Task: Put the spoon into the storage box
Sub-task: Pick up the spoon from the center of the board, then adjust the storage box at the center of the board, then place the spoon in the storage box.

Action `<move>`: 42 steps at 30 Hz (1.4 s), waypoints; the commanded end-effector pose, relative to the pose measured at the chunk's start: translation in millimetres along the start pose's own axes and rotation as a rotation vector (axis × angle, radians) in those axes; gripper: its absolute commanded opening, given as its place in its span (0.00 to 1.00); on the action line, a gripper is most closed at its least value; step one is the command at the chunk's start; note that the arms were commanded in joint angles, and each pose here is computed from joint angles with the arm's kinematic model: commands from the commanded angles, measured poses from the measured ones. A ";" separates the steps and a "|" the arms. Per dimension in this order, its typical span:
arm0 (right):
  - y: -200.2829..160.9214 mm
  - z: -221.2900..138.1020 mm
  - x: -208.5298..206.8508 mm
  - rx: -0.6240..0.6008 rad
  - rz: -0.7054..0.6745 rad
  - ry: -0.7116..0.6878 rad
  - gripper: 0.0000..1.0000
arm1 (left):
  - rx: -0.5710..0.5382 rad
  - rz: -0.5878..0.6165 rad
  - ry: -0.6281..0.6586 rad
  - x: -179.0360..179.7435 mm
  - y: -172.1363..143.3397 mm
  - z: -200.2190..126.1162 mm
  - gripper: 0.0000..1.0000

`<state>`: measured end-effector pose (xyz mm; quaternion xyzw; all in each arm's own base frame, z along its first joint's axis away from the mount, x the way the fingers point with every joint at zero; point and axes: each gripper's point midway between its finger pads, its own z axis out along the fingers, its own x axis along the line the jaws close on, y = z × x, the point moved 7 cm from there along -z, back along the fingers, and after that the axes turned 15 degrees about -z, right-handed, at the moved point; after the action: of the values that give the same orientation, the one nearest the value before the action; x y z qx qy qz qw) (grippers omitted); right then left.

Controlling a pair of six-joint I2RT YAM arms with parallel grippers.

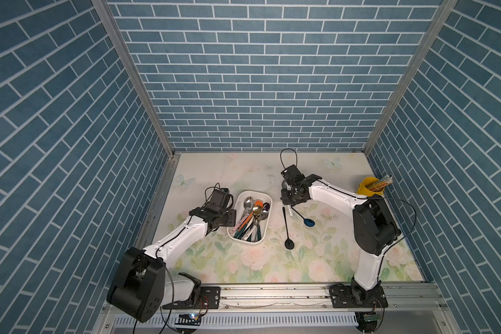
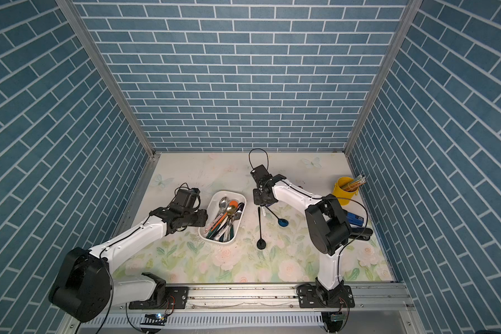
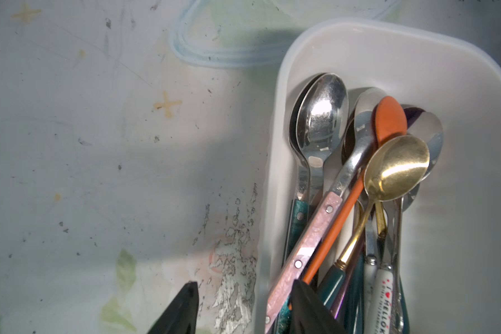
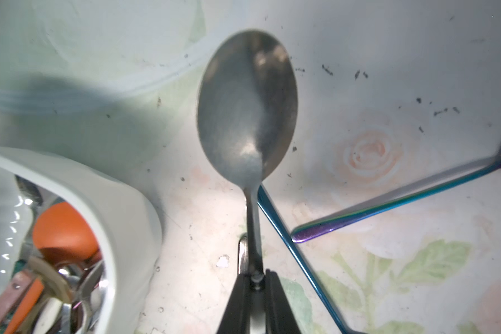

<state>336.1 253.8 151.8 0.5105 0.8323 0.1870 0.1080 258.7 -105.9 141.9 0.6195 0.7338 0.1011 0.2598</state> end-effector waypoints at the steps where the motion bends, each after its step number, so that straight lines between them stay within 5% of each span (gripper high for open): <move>1: 12.3 -23.1 8.0 -0.045 -0.011 0.035 0.00 | -0.024 -0.007 -0.046 -5.1 9.4 -3.5 0.56; 13: 31.2 -48.8 54.4 -0.098 -0.026 0.193 0.00 | 0.129 -0.045 -0.219 -18.2 -15.3 9.8 0.47; 22: 16.3 -36.1 89.5 -0.042 -0.042 0.276 0.00 | 0.188 -0.140 -0.341 -33.6 -33.3 6.9 0.44; 42: -47.6 0.0 112.9 0.143 -0.041 0.277 0.00 | 0.079 -0.116 -0.268 -34.4 -25.0 -12.5 0.49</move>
<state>248.6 333.9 144.7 0.4541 0.8652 0.2102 -0.0336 232.0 -144.0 142.8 0.5886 0.7332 -0.0494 0.3370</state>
